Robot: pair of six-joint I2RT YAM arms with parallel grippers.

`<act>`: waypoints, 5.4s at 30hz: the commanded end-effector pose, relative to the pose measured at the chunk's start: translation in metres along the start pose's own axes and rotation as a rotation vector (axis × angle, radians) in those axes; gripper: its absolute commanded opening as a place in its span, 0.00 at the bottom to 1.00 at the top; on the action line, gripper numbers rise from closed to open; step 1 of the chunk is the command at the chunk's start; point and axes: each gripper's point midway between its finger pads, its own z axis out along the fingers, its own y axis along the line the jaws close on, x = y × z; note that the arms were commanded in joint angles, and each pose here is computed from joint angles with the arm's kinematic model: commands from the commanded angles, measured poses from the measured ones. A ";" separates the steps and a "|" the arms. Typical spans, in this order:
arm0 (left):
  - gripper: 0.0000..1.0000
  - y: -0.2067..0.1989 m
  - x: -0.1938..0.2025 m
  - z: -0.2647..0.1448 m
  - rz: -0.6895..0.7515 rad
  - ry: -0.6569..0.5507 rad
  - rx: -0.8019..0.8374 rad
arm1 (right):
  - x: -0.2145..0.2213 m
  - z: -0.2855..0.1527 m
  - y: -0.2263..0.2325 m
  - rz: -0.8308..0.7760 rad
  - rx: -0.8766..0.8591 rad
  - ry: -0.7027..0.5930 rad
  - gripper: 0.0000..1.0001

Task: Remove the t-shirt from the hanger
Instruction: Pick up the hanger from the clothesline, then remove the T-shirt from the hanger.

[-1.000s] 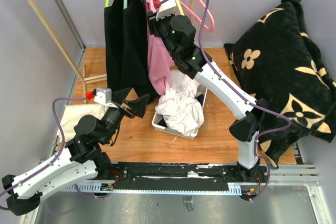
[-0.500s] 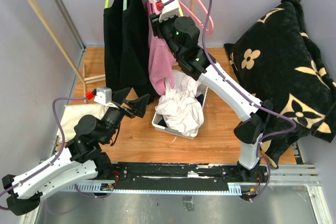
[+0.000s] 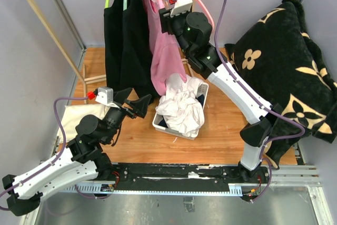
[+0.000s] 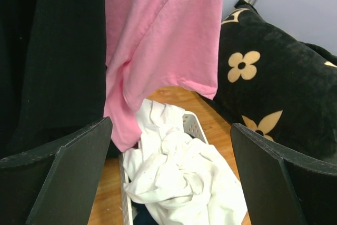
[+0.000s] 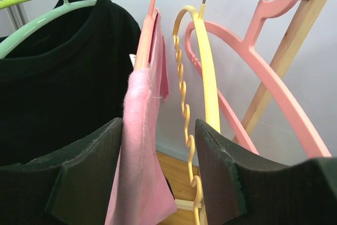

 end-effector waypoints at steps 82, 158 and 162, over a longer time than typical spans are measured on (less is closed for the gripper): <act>1.00 -0.008 -0.014 0.009 0.002 -0.038 0.003 | -0.079 0.000 -0.014 0.151 -0.109 -0.391 0.01; 0.64 -0.095 -0.096 0.211 0.189 -0.224 0.109 | -0.029 -0.293 -0.072 0.014 -0.260 -0.362 0.01; 0.55 -0.088 -0.093 0.214 0.185 -0.218 0.099 | -0.030 -0.296 -0.072 0.015 -0.265 -0.365 0.01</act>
